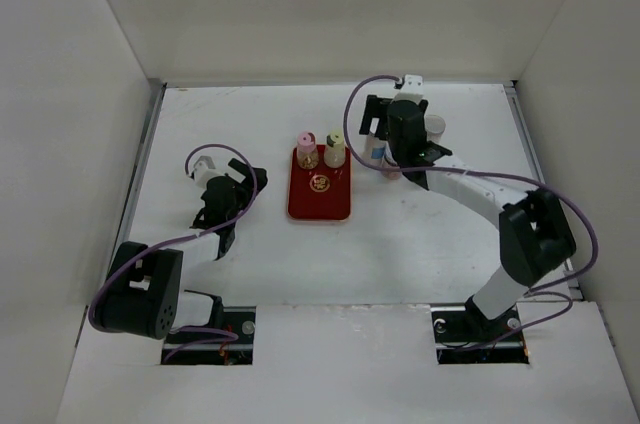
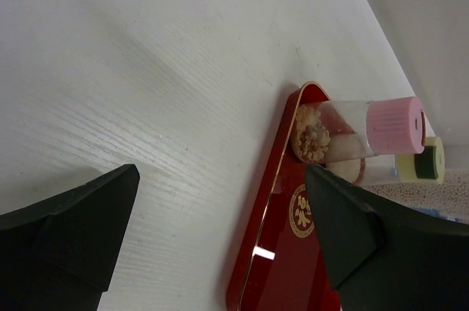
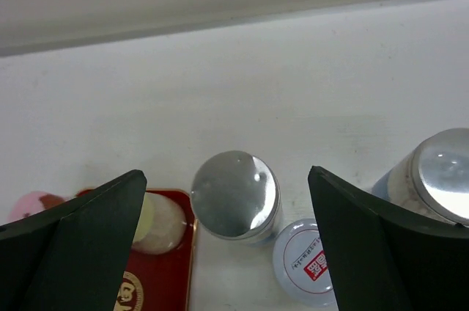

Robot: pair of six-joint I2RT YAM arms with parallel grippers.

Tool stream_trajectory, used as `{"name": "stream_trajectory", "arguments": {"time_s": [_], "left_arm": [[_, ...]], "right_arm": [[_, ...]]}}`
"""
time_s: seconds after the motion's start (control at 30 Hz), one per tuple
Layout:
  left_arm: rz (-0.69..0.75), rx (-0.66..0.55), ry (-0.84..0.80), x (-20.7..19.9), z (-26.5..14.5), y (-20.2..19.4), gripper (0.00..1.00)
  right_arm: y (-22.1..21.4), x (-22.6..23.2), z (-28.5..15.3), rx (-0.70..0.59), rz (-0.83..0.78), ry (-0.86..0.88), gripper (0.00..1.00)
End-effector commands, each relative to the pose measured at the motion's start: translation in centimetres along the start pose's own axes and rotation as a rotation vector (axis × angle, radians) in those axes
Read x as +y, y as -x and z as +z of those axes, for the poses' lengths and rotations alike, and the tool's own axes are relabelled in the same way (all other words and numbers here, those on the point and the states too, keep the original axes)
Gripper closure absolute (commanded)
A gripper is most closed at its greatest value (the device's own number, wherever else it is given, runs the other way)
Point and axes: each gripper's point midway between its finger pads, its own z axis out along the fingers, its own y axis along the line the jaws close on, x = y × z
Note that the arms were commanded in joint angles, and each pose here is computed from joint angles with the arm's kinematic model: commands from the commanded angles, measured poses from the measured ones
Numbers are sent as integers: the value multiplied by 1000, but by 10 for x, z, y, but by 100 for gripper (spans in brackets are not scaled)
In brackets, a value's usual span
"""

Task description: Organize the condiment bottles

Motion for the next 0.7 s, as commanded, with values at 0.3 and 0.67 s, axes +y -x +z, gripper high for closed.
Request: {"name": "stream_trajectory", "arguments": {"time_s": [0.3,0.67], "left_arm": [[-13,-23,-40,-10,1,7,0],[-15,-30,-45,-11,0,9,0]], "right_arm": [[-30,3,50,83,-42,-16,26],[66,28,-25,-179,5,76,47]]}}
